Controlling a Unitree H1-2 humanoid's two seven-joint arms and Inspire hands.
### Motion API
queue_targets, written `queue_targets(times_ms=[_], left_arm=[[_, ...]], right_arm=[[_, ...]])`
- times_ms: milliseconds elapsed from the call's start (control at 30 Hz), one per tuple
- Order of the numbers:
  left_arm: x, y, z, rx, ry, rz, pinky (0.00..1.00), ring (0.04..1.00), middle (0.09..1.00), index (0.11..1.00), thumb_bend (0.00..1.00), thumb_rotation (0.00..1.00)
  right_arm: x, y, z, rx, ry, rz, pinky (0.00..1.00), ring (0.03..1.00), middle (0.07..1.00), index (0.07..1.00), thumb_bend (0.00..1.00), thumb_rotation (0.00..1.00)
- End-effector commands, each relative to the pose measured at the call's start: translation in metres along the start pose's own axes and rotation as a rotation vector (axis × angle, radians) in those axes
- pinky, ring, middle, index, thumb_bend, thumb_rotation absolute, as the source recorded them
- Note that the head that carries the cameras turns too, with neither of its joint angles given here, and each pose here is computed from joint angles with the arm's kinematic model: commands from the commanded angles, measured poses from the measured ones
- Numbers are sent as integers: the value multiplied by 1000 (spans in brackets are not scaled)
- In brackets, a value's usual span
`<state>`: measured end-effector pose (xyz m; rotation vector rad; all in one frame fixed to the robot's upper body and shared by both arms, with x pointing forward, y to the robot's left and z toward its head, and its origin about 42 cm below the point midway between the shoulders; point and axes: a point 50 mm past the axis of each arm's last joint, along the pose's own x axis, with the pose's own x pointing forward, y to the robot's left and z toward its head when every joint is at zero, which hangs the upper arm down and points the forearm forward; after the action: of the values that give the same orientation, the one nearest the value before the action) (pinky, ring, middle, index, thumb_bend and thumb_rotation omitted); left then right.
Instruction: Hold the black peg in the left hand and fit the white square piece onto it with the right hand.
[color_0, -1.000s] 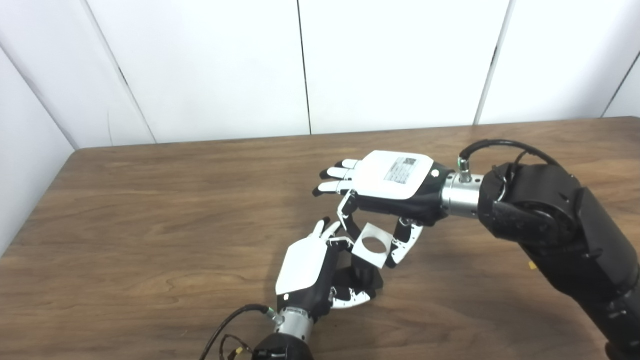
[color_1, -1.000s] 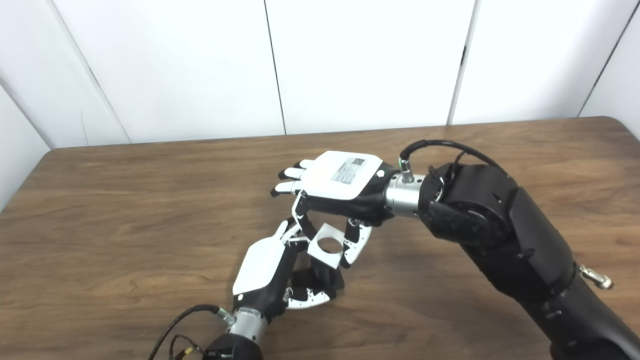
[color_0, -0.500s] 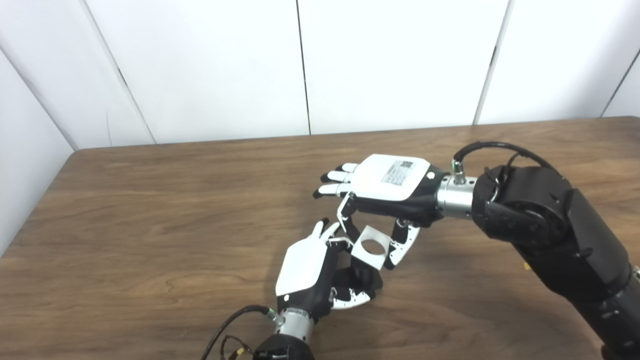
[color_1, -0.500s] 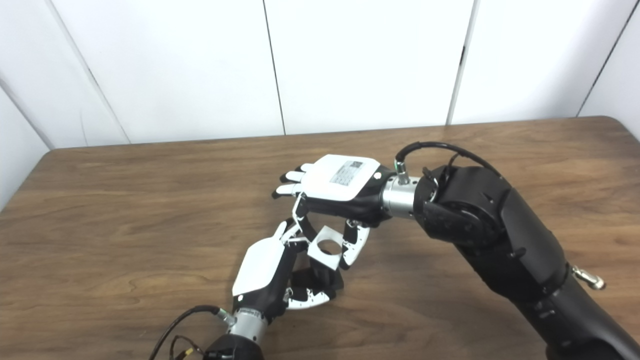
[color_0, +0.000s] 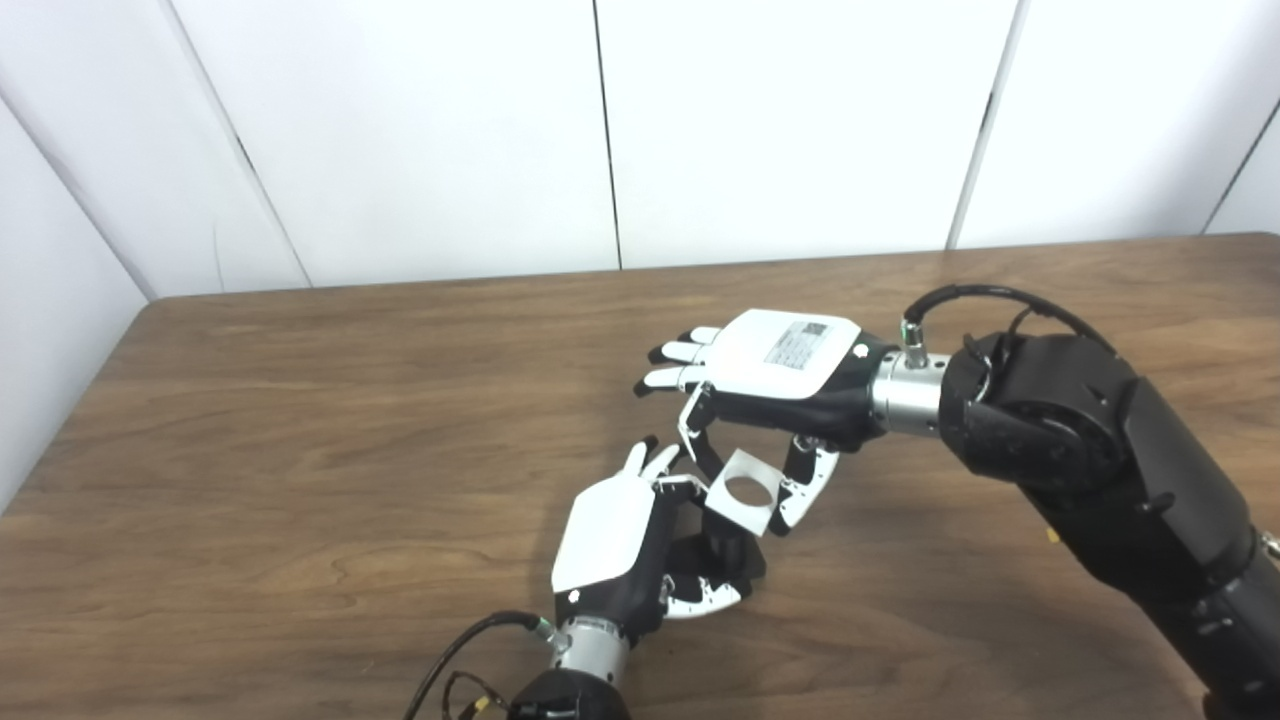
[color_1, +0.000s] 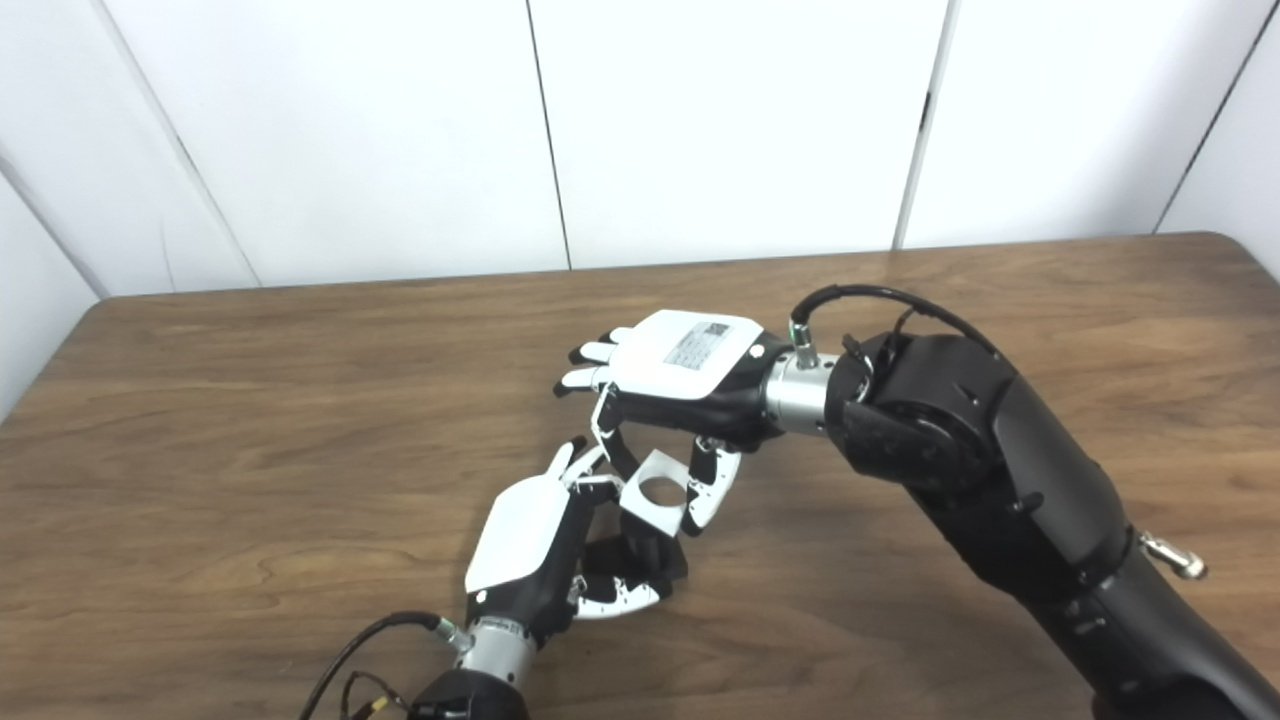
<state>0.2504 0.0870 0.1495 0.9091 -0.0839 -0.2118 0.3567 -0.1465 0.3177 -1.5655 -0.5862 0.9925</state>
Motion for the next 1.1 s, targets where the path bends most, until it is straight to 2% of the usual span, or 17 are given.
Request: queue_targets(times_ms=[0,600,1067], left_arm=[[-1,-1,3,4,-10,-9,926,1000,930,492,522,65],[-1,-3,0,4,3,-27,932,1000,932,492,522,65],[-2,-2,-1,6,3,-32,938,1000,937,492,521,66]], right_arm=[[0,-16,-1,-44,-15,-57,1000,1000,950,491,522,144],[7,-6,13,-47,-52,-29,1000,1000,955,491,523,145],[16,0,9,-42,-52,-34,1000,1000,957,491,524,143]])
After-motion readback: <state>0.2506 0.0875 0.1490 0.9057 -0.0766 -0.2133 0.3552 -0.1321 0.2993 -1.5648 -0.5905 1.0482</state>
